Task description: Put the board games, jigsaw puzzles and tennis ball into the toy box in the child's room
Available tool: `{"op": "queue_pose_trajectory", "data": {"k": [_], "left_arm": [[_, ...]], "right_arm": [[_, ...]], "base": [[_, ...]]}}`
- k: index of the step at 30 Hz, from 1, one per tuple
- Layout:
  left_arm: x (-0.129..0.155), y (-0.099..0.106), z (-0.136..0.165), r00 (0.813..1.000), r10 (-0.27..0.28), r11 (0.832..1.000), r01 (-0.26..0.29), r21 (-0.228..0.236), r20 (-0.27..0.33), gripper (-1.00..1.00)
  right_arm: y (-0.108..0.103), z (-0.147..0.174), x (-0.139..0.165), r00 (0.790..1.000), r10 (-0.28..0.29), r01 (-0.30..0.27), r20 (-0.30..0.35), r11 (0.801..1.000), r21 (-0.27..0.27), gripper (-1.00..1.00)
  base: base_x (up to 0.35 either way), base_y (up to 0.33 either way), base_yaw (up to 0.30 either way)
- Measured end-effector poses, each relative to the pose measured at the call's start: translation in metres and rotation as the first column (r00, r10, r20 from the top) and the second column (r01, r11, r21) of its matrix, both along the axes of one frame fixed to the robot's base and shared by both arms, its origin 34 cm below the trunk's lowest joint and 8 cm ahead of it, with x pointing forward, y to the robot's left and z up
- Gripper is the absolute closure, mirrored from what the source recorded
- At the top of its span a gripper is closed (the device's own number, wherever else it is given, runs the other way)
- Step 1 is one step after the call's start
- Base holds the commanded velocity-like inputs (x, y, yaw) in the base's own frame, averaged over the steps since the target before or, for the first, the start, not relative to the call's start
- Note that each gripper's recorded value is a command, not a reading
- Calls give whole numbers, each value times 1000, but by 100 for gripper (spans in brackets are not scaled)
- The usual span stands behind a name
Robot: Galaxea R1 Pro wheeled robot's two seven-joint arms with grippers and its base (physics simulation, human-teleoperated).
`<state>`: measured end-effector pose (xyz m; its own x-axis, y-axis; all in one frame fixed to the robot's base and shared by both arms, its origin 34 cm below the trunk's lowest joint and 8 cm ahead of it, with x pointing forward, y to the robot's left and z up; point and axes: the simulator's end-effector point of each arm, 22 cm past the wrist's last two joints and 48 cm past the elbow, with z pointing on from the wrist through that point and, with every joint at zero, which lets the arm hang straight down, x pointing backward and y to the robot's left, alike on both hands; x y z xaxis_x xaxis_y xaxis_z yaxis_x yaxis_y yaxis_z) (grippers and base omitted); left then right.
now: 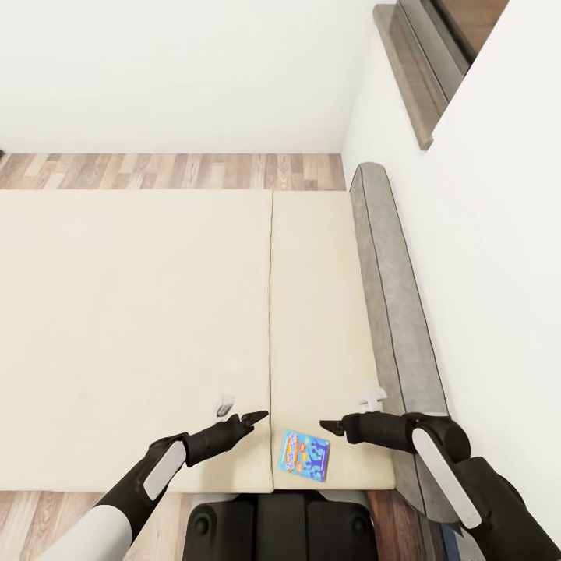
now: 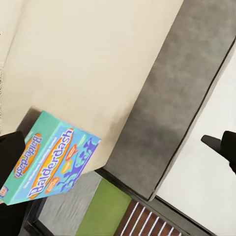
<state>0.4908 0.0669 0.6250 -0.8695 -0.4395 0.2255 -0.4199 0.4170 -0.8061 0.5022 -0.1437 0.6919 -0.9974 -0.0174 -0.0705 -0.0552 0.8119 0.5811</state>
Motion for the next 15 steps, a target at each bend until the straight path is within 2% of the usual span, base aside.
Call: {"op": "queue_pose_trajectory", "data": {"k": [15], "left_arm": [[-9, 0, -8, 1000, -2, 1000, 2, 2, -23, -100]], "right_arm": [[-1, -8, -5, 1000, -5, 5, -19, 1000, -1, -100]], "base": [[0, 0, 0]]}}
